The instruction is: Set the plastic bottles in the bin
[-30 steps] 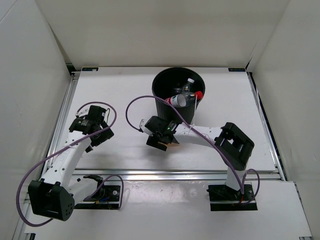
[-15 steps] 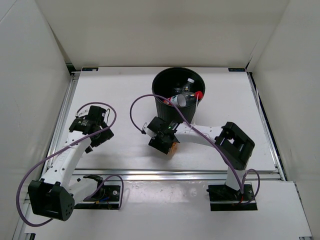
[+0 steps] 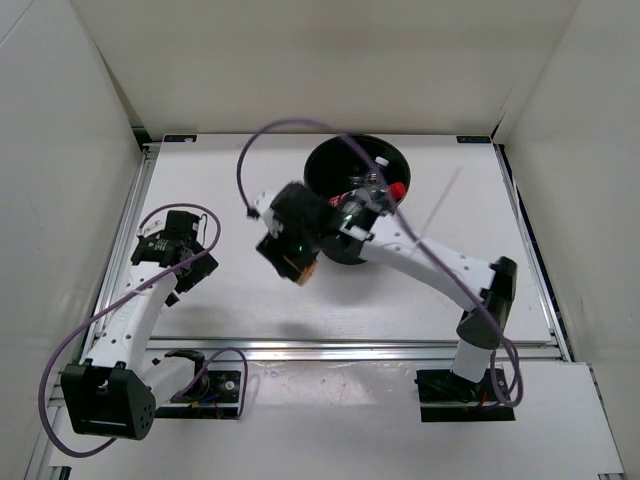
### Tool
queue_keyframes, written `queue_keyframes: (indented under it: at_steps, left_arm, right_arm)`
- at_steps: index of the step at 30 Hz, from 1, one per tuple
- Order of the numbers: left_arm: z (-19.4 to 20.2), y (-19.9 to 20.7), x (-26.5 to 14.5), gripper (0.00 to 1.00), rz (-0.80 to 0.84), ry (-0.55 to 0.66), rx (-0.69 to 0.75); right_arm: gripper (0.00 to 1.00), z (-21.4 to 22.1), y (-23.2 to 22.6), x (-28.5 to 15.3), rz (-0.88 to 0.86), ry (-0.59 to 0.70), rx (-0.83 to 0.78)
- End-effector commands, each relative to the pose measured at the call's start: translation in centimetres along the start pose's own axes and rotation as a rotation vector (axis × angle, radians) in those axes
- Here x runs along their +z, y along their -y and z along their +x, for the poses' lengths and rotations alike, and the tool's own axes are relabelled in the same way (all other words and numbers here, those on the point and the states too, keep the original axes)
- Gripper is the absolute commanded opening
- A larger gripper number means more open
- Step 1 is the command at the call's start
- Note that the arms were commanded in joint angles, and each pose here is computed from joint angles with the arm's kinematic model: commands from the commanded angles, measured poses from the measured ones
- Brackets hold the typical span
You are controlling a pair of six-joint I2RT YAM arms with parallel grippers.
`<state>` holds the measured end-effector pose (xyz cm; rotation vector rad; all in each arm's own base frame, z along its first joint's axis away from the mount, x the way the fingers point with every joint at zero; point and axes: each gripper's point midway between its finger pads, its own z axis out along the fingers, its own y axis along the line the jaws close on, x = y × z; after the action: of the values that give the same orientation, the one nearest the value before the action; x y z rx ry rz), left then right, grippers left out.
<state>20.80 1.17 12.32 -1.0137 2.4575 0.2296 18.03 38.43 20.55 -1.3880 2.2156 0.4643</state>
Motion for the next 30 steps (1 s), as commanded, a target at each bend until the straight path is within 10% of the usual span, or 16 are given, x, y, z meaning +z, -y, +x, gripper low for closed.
queue_keyframes:
  at_steps: [1,5,12,17,30]
  left_arm:
    - [-0.4,0.5,0.5,1.0,0.033,0.009,-0.062]
    - [-0.3,0.7,0.8,1.0,0.046,0.005,-0.073]
    - [0.5,0.8,0.8,1.0,0.06,-0.021,-0.07]
    - [0.8,0.4,0.9,1.0,0.061,-0.021,-0.059]
    - [-1.9,-0.3,-0.6,1.0,0.059,0.105,-0.052]
  right_arm:
    - [0.44,-5.2,3.8,-10.0,0.14,0.211,0.065]
    - [0.49,-10.3,11.4,-18.1,0.312,0.477,0.18]
    - [0.56,-10.3,18.5,-19.0,0.387,0.535,0.284]
    - [1.0,-9.7,19.1,-16.2,0.36,0.491,0.341]
    - [1.0,-2.3,23.3,-23.2,0.511,0.579,0.839]
